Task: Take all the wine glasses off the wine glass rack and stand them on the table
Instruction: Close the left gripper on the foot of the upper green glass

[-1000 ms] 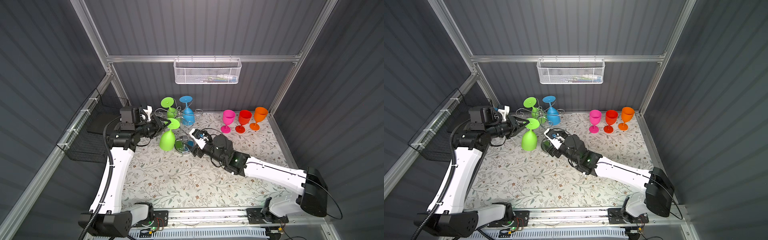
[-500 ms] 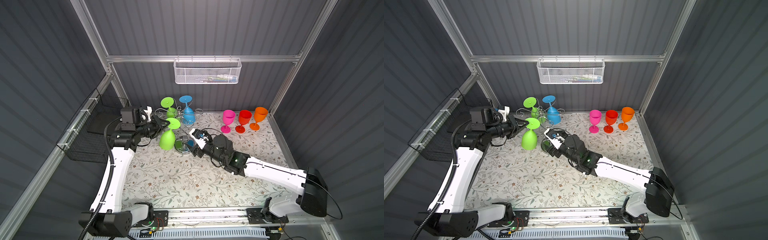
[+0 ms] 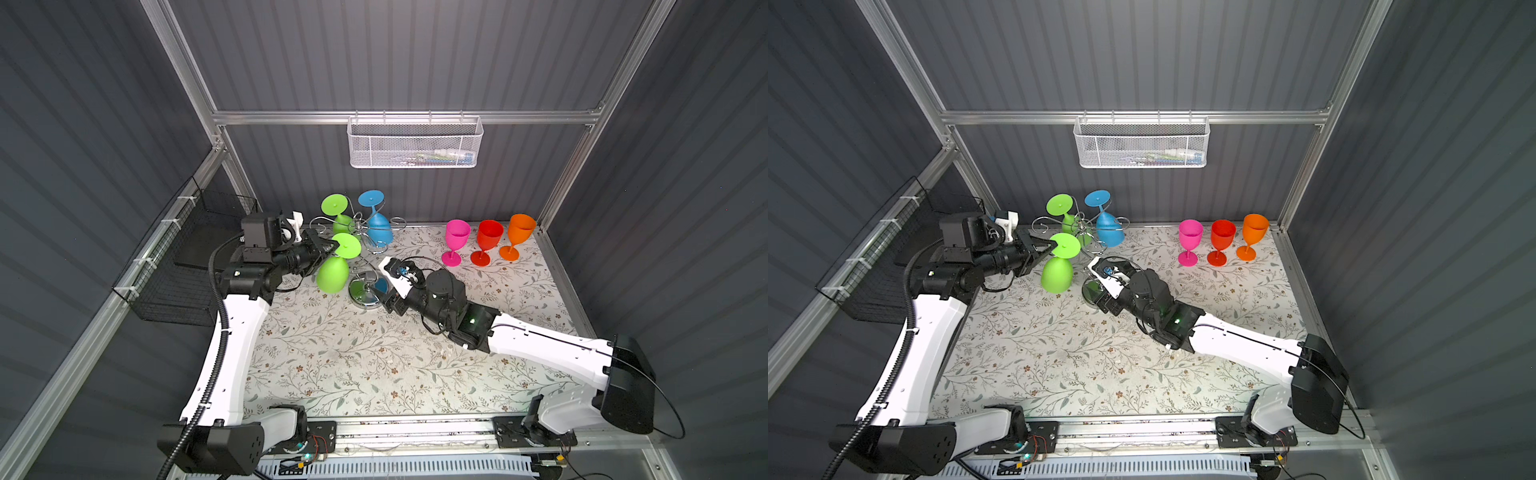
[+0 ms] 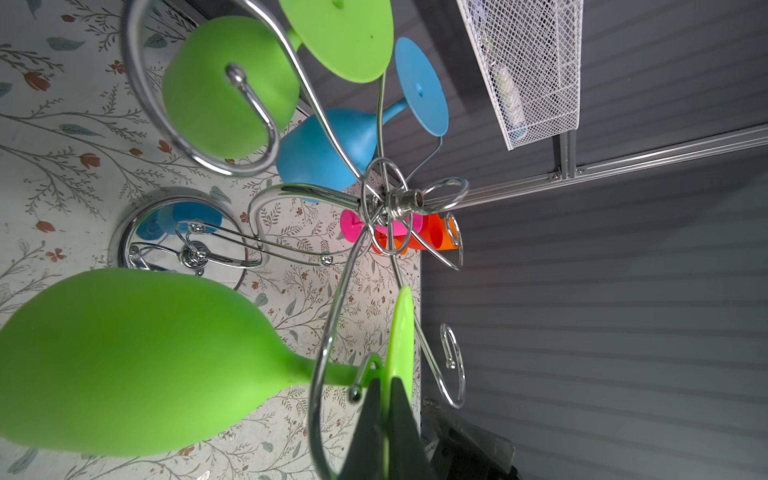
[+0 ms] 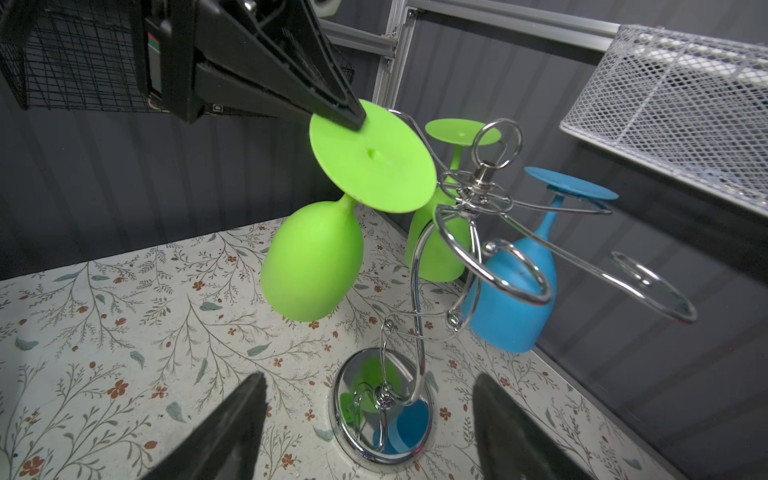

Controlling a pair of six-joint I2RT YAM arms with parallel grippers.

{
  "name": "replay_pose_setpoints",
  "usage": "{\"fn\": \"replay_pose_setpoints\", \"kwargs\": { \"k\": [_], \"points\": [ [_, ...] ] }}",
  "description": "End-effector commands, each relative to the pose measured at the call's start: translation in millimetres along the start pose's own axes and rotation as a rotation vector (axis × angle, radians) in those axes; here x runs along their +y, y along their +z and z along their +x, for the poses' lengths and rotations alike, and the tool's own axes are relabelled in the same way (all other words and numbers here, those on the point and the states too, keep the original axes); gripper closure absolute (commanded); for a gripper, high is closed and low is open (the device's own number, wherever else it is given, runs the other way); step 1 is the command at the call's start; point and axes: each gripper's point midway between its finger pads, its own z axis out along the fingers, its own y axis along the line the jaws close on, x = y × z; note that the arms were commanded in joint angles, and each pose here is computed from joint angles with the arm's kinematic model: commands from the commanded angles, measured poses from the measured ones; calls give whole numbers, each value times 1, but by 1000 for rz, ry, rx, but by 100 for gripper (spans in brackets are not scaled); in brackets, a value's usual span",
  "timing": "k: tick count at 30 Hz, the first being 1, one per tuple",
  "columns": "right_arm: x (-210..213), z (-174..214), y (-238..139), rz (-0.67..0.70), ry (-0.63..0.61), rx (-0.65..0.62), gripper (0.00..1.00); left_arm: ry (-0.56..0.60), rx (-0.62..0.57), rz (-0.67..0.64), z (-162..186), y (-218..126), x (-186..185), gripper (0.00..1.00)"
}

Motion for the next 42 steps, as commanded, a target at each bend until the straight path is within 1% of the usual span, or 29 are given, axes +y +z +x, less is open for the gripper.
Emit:
{"fn": "replay_pose_setpoints", "kwargs": {
  "k": [1, 22, 34, 42],
  "points": [
    [-1, -3, 0, 15, 4, -12, 22, 33, -38, 23, -3, -18, -16, 100],
    [-3, -3, -3, 18, 2, -5, 22, 50, -73, -10, 3, -37, -17, 100],
    [-3, -2, -2, 20, -5, 0, 22, 89, -146, -50, -14, -54, -24, 100],
    [-3, 0, -3, 25, -11, 5, 22, 96, -148, -44, -28, -42, -24, 100]
  ]
}}
